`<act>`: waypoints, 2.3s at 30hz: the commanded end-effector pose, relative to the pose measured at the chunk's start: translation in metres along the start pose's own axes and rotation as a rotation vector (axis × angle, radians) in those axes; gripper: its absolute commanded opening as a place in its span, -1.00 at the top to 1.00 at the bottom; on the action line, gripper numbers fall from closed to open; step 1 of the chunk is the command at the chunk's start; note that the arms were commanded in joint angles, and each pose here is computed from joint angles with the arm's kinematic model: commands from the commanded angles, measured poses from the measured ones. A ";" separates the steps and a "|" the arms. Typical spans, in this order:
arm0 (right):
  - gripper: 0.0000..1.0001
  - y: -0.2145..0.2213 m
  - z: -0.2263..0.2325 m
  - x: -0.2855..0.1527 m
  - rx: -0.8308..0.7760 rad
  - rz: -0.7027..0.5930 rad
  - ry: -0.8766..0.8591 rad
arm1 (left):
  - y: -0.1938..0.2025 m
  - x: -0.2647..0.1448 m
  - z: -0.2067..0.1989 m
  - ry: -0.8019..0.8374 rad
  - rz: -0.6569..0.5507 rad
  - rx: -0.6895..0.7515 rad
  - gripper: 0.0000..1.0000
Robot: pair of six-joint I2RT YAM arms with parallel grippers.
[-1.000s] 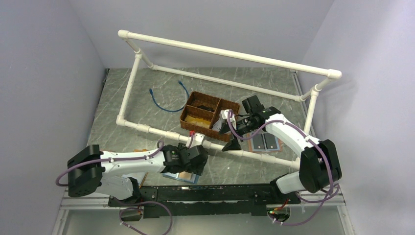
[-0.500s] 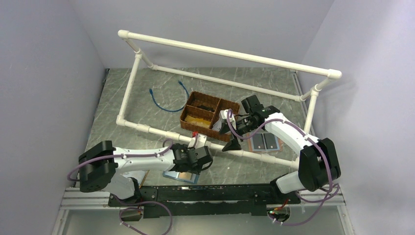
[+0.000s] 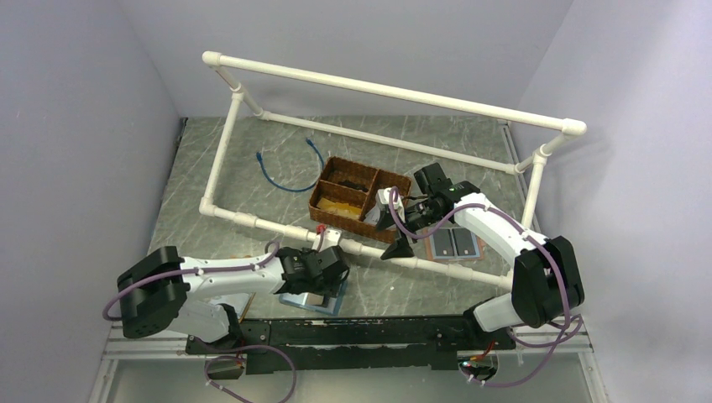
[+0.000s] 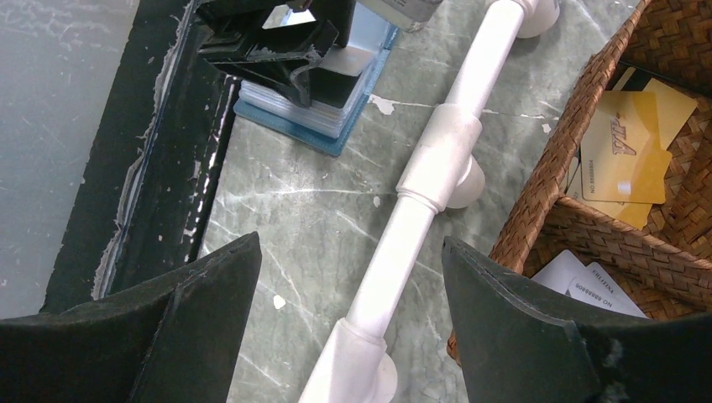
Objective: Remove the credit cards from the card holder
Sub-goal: Remove the credit card from the card holder.
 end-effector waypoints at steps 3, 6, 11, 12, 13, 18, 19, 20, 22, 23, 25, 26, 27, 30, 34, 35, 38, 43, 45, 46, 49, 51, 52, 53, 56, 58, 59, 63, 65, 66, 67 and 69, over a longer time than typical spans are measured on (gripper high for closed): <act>-0.62 -0.014 -0.004 -0.002 -0.062 -0.042 -0.007 | -0.002 0.005 0.005 0.028 0.013 -0.029 -0.29; -0.62 -0.013 -0.004 -0.001 -0.062 -0.043 -0.009 | -0.001 0.005 0.011 0.027 0.018 -0.046 -0.21; -0.62 -0.014 -0.003 0.000 -0.060 -0.046 -0.018 | -0.002 0.002 0.017 0.130 -0.001 -0.116 -0.19; -0.62 -0.013 -0.003 0.000 -0.061 -0.044 -0.020 | -0.002 0.001 0.018 0.169 0.002 -0.134 -0.19; -0.62 -0.013 -0.003 0.001 -0.060 -0.044 -0.024 | -0.002 0.001 0.020 0.197 0.004 -0.156 -0.19; -0.62 -0.013 -0.002 0.003 -0.061 -0.040 -0.031 | 0.000 0.002 0.032 0.294 0.004 -0.238 -0.14; -0.61 -0.013 -0.002 0.003 -0.061 -0.040 -0.032 | 0.000 0.002 0.033 0.312 0.002 -0.252 -0.13; -0.61 -0.013 -0.002 0.003 -0.061 -0.040 -0.034 | 0.001 0.001 0.033 0.327 0.002 -0.262 -0.12; -0.61 -0.013 -0.002 0.004 -0.061 -0.040 -0.035 | 0.001 0.001 0.035 0.354 -0.003 -0.284 -0.11; -0.61 -0.013 -0.002 0.004 -0.060 -0.039 -0.036 | 0.000 0.000 0.036 0.369 -0.006 -0.296 -0.11; -0.61 -0.013 -0.001 0.005 -0.059 -0.039 -0.040 | 0.000 -0.002 0.037 0.391 -0.006 -0.308 -0.11; -0.61 -0.013 -0.001 0.006 -0.058 -0.038 -0.043 | 0.000 -0.003 0.038 0.396 -0.003 -0.314 -0.12; -0.61 -0.013 0.000 0.007 -0.055 -0.039 -0.048 | 0.000 -0.004 0.039 0.397 -0.002 -0.321 -0.14; -0.60 -0.013 0.001 0.013 -0.044 -0.033 -0.070 | 0.002 -0.004 0.043 0.377 0.010 -0.334 -0.22; -0.60 -0.013 0.007 0.026 -0.049 -0.007 -0.113 | 0.005 -0.002 0.048 0.333 0.032 -0.335 -0.25; -0.60 -0.013 0.008 0.030 -0.048 0.000 -0.127 | 0.006 -0.001 0.049 0.325 0.039 -0.335 -0.25; -0.59 -0.012 0.012 0.041 -0.053 0.020 -0.163 | 0.007 0.001 0.050 0.303 0.052 -0.332 -0.25; -0.58 -0.012 0.020 0.059 -0.056 0.049 -0.215 | 0.006 0.001 0.050 0.301 0.053 -0.332 -0.23; -0.57 -0.013 0.022 0.065 -0.054 0.057 -0.230 | 0.005 -0.001 0.050 0.310 0.044 -0.337 -0.21; -0.56 -0.013 0.023 0.068 -0.052 0.059 -0.241 | 0.005 -0.002 0.050 0.314 0.039 -0.341 -0.21; -0.54 -0.019 0.025 0.075 -0.028 0.046 -0.254 | 0.006 -0.003 0.053 0.327 0.025 -0.363 -0.18; -0.53 -0.027 0.025 0.080 0.002 0.015 -0.265 | 0.008 -0.003 0.055 0.336 0.021 -0.378 -0.17; -0.51 -0.032 0.025 0.082 0.041 -0.008 -0.269 | 0.008 -0.003 0.056 0.343 0.019 -0.385 -0.17; -0.47 -0.038 0.023 0.085 0.097 -0.034 -0.261 | 0.009 -0.004 0.056 0.352 0.016 -0.390 -0.17; -0.22 -0.053 0.012 0.098 0.261 -0.088 -0.207 | 0.011 -0.003 0.059 0.358 0.013 -0.406 -0.15; 0.03 -0.056 0.006 0.107 0.307 -0.087 -0.151 | 0.013 -0.001 0.060 0.358 0.020 -0.413 -0.14; 0.21 -0.054 0.004 0.112 0.343 -0.071 -0.121 | 0.014 -0.001 0.060 0.361 0.023 -0.417 -0.14; 0.72 -0.049 -0.004 0.128 0.379 -0.010 -0.045 | 0.016 0.002 0.061 0.359 0.027 -0.424 -0.13; 0.85 -0.046 -0.003 0.137 0.386 0.022 -0.035 | 0.016 0.002 0.062 0.358 0.025 -0.426 -0.13; 0.88 -0.045 -0.004 0.141 0.389 0.040 -0.017 | 0.016 0.003 0.062 0.357 0.027 -0.425 -0.13; 0.89 -0.044 -0.006 0.146 0.387 0.057 -0.005 | 0.017 0.003 0.062 0.359 0.027 -0.425 -0.13; 0.90 -0.040 -0.008 0.153 0.390 0.096 0.016 | 0.017 0.004 0.062 0.362 0.029 -0.425 -0.13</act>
Point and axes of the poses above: each gripper's point midway between its finger pads, its own x axis out along the fingers, its own z axis along the line the jaws close on, y = z × x, the point moved 7 cm from there along -x, back along the fingers, and after that the axes turned 4 degrees about -x, right-handed, at the moved point
